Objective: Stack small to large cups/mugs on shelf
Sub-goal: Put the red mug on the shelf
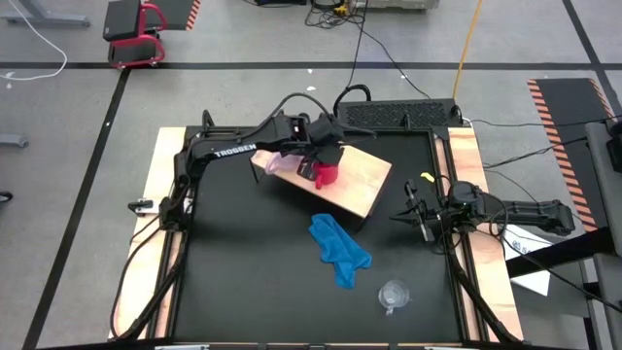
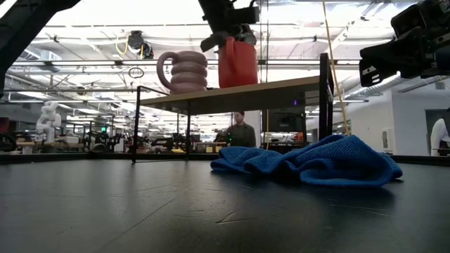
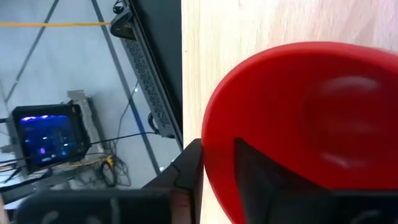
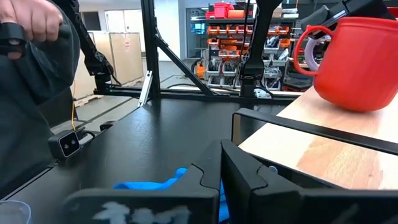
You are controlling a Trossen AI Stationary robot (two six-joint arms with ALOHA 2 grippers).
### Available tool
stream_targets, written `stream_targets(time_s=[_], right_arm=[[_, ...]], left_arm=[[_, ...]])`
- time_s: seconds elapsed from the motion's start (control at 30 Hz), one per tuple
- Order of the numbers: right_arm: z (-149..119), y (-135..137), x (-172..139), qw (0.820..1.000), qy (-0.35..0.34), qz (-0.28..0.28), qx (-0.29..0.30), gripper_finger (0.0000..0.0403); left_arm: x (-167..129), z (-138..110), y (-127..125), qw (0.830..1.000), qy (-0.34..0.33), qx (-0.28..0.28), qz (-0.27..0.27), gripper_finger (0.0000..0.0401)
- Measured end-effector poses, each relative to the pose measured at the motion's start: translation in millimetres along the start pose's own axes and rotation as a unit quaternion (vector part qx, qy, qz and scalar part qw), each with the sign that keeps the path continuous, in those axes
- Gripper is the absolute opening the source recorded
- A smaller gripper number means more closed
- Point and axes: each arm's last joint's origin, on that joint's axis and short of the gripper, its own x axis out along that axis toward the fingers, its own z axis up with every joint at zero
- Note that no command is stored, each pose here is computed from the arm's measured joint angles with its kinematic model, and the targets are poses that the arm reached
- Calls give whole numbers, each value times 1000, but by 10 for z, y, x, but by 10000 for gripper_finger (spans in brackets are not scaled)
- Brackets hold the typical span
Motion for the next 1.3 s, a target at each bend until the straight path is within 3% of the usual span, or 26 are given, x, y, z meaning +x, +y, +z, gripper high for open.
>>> stream_targets(time_s=[0.37,0.87,1.03,1.3], right_arm=[[0,0,0,1000,0,0,0,0],[3,0,0,1000,-1,0,0,0],[3,0,0,1000,-1,0,0,0],[0,0,0,1000,0,0,4,0]], left_arm=[[-69,172,-163,999,29,32,34,84],[-374,139,-196,999,-32,-2,-6,85],[-355,152,-169,1000,-24,-10,17,85],[-254,177,-167,1000,-2,-1,31,36]])
